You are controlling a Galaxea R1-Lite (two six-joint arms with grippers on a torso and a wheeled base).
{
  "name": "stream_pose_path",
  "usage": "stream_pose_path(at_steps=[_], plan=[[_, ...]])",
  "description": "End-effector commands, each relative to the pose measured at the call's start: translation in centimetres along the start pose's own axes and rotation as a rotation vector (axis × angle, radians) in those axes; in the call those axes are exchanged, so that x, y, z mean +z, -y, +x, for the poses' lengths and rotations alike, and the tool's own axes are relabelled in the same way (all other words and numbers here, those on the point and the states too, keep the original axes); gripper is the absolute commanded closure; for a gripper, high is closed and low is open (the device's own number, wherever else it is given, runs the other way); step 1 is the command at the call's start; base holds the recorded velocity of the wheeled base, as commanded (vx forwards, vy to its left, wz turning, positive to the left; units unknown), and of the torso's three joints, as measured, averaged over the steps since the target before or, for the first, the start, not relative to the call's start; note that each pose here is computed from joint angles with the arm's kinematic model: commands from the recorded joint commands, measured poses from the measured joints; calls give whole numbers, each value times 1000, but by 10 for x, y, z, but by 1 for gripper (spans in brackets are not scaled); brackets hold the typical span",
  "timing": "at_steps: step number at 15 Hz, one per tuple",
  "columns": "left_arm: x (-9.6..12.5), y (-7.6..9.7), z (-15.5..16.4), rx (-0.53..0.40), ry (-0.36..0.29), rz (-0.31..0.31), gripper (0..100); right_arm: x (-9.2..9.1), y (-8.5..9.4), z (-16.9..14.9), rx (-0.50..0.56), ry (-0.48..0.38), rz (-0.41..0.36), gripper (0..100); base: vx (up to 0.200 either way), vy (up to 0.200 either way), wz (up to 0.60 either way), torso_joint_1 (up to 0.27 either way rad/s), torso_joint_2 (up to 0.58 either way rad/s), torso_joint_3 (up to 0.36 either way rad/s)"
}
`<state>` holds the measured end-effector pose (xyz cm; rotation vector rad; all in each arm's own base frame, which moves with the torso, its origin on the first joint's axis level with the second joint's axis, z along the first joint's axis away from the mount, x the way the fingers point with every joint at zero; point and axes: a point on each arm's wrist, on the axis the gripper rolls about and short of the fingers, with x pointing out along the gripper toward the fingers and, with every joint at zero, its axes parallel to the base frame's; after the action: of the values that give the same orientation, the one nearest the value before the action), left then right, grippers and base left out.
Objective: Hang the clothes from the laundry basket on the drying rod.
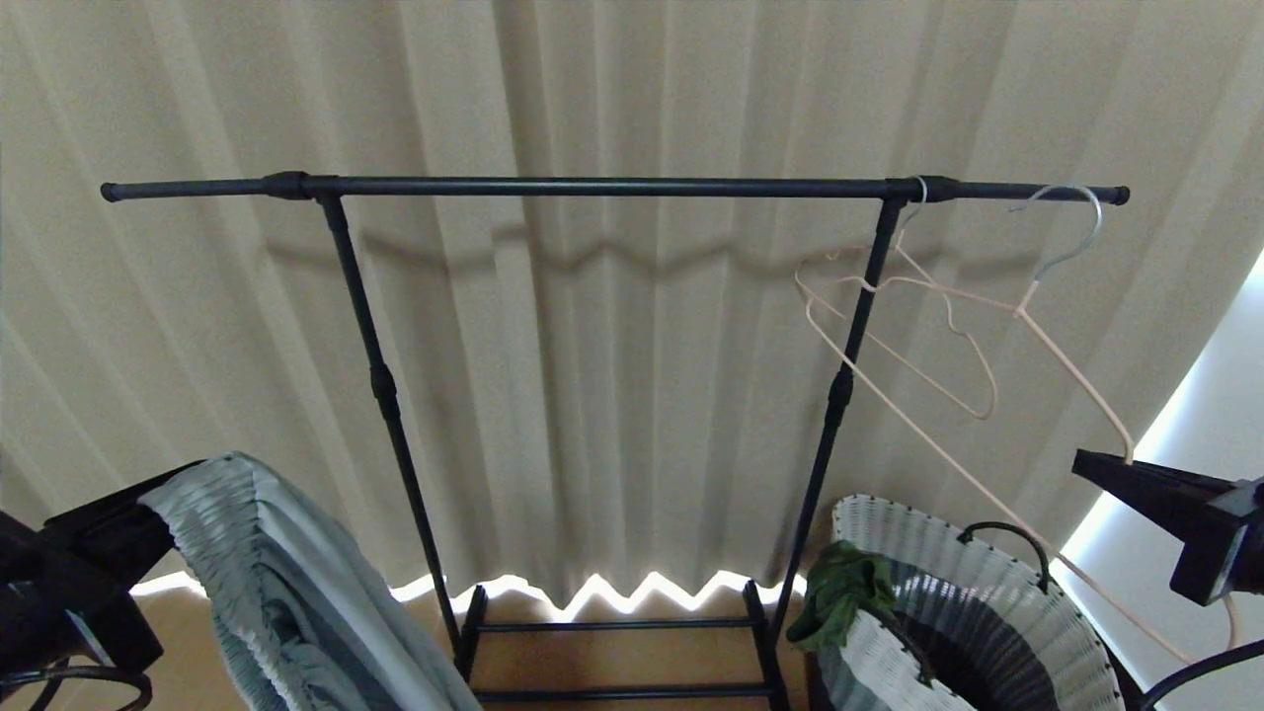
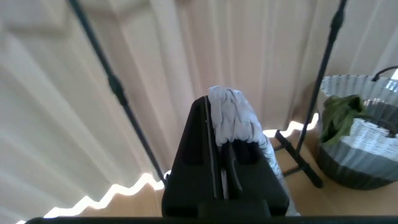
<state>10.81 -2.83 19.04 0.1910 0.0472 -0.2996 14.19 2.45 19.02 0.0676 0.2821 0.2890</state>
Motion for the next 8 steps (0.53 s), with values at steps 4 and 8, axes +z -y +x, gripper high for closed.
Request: stream_pose_path(at_steps=[4, 8], plan=[[5, 4, 21, -47, -41, 49, 100, -5, -24, 16, 162, -74, -38, 100, 0, 0, 0, 0, 0, 0], [21, 0, 75, 63, -124, 108, 100, -11, -44, 28, 274, -127, -69, 100, 0, 0, 0, 0, 0, 0]])
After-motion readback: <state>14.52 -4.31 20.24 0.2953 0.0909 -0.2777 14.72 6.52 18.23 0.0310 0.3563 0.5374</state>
